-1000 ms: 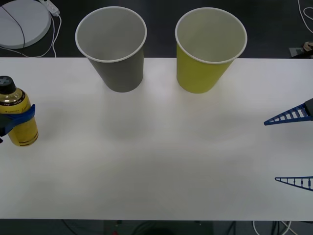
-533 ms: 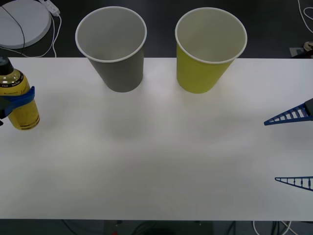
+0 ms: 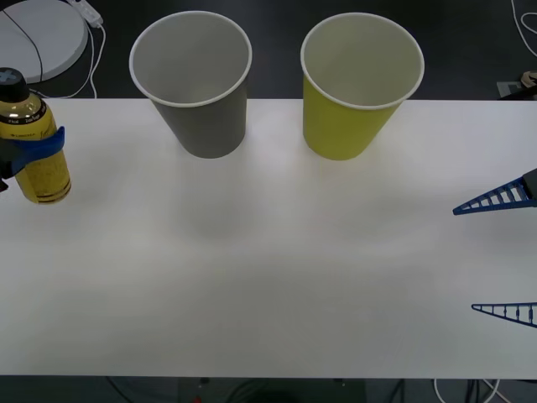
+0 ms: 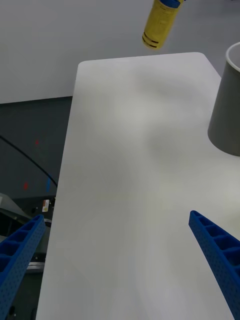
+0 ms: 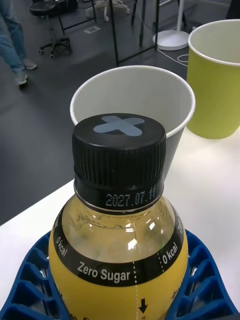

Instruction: Put the can into the green bin and the plastic bottle into the gray bin

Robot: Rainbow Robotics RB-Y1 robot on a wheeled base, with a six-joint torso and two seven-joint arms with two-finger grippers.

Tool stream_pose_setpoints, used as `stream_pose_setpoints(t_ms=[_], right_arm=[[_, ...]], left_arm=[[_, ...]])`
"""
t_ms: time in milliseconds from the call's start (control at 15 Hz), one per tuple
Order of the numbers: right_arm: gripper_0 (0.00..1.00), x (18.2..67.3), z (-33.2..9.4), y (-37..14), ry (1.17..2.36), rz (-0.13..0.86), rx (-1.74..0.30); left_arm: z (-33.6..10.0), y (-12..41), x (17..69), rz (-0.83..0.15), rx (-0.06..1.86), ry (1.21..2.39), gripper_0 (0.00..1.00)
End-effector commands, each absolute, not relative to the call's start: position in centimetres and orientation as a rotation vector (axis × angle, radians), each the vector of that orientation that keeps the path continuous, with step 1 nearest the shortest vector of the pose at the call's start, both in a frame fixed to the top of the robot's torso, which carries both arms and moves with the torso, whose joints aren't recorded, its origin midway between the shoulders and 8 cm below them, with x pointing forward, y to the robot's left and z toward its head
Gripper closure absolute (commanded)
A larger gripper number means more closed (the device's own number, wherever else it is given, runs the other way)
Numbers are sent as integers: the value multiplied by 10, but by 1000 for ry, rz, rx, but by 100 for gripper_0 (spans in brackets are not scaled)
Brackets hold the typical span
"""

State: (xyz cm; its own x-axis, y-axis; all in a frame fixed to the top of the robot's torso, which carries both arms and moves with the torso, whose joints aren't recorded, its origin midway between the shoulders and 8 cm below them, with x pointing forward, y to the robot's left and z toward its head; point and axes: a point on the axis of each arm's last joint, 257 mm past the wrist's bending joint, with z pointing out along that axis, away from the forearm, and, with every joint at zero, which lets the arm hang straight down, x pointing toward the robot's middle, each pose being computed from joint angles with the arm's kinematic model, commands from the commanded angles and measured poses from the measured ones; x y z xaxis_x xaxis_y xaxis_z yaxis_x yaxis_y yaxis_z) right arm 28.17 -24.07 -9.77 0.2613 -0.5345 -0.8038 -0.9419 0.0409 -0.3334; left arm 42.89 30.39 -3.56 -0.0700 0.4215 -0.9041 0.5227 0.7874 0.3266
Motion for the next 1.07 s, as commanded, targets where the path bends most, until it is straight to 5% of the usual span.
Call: stream_pose_setpoints(t_ms=[67,1067], right_arm=[[0,282,-98,-241,1395,560,-1618],[0,282,-98,-241,1395,560,-1618]], left_arm=[[-30,302,436,-106,762,1709,100],[3,293,485,-88,835,1799,100]])
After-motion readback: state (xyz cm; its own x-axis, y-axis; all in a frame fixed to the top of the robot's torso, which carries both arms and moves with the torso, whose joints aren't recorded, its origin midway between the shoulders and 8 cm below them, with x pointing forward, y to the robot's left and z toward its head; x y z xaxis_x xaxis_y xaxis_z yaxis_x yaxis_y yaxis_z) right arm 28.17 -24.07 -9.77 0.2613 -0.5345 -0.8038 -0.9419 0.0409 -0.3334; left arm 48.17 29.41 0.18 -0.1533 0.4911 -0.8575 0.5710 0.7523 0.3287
